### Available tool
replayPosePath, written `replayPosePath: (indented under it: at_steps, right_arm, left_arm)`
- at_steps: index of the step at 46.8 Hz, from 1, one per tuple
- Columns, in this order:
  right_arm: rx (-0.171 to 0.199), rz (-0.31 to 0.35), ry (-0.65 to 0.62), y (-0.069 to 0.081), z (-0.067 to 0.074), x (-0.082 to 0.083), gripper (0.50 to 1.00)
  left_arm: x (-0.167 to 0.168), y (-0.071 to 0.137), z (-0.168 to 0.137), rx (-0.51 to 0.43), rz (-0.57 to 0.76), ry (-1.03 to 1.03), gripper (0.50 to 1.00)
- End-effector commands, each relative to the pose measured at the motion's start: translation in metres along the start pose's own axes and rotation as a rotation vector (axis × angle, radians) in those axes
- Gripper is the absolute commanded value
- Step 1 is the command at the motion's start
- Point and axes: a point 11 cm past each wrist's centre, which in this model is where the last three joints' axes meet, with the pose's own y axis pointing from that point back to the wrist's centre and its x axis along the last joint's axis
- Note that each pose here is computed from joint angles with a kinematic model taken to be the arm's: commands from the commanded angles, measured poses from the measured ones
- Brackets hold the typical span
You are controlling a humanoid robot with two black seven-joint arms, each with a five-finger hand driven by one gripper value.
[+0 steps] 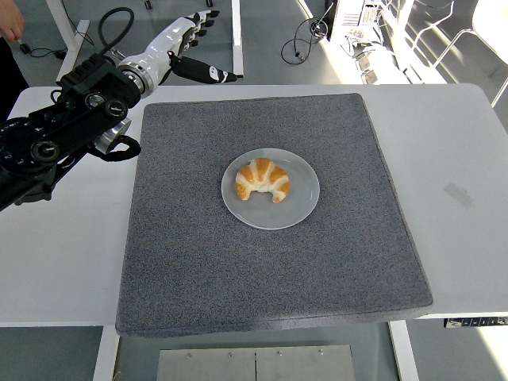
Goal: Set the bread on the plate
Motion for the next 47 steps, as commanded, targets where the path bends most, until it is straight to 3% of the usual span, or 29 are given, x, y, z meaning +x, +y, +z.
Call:
replayPosePath:
  at_steps: [1, 30, 37, 47]
  right_arm:
    - [0.0, -0.001, 0.0, 0.0, 0.0, 0.0, 1.0]
    - [0.0, -0.001, 0.0, 0.0, 0.0, 0.0, 1.0]
    - [0.001, 0.0, 0.0, 0.0, -0.001, 0.0, 1.0]
    - [0.0, 0.001, 0.0, 0.0, 0.0, 0.0, 1.0]
  left_arm:
    - [0.014, 0.003, -0.004, -0.011, 0.039, 0.089, 0.968]
    - [0.092, 0.028, -0.065, -0.117, 0.363, 0.654, 0.969]
    - [0.094, 0.034, -0.081, -0.136, 0.415, 0.746, 0.969]
    - [0.07, 0.024, -0.103, -0.093, 0.406, 0.879, 0.969]
